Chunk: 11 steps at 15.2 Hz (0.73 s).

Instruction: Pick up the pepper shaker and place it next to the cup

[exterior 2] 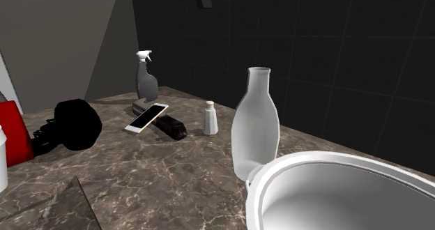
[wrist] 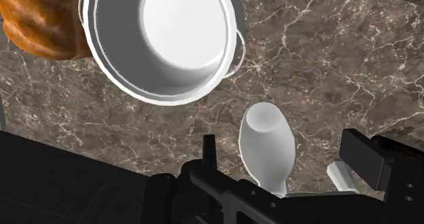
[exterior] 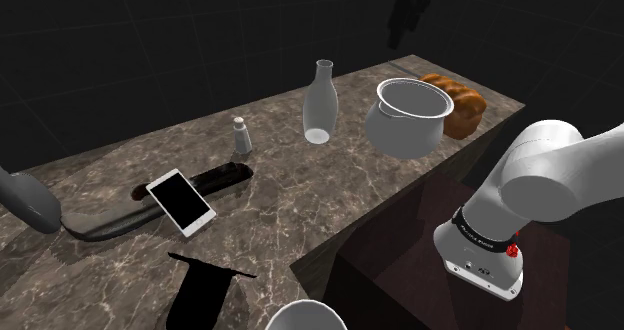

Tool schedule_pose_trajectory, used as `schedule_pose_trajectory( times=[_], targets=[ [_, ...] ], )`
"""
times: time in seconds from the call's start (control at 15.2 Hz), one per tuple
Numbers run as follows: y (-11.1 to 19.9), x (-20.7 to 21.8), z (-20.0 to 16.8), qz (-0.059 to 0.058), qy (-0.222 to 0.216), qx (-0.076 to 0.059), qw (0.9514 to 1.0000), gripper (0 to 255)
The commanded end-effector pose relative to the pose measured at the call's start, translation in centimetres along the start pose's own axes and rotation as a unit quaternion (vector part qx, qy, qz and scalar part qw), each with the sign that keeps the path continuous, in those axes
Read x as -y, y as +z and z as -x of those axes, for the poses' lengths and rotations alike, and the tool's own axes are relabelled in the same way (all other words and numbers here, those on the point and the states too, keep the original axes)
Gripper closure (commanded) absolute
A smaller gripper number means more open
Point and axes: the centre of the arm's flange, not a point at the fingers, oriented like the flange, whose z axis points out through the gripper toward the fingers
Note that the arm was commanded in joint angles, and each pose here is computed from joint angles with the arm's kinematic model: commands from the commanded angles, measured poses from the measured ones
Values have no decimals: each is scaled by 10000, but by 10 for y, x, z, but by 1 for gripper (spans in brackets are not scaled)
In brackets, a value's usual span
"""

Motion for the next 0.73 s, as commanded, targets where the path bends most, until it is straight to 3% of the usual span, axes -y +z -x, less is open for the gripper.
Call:
schedule_pose_trajectory(
  times=[0.0, 0.66],
  targets=[
    [0, 0, 0, 0, 0, 0, 10000, 0],
    [68, 61, -96, -105, -428, 79, 9990, 0]
  ],
)
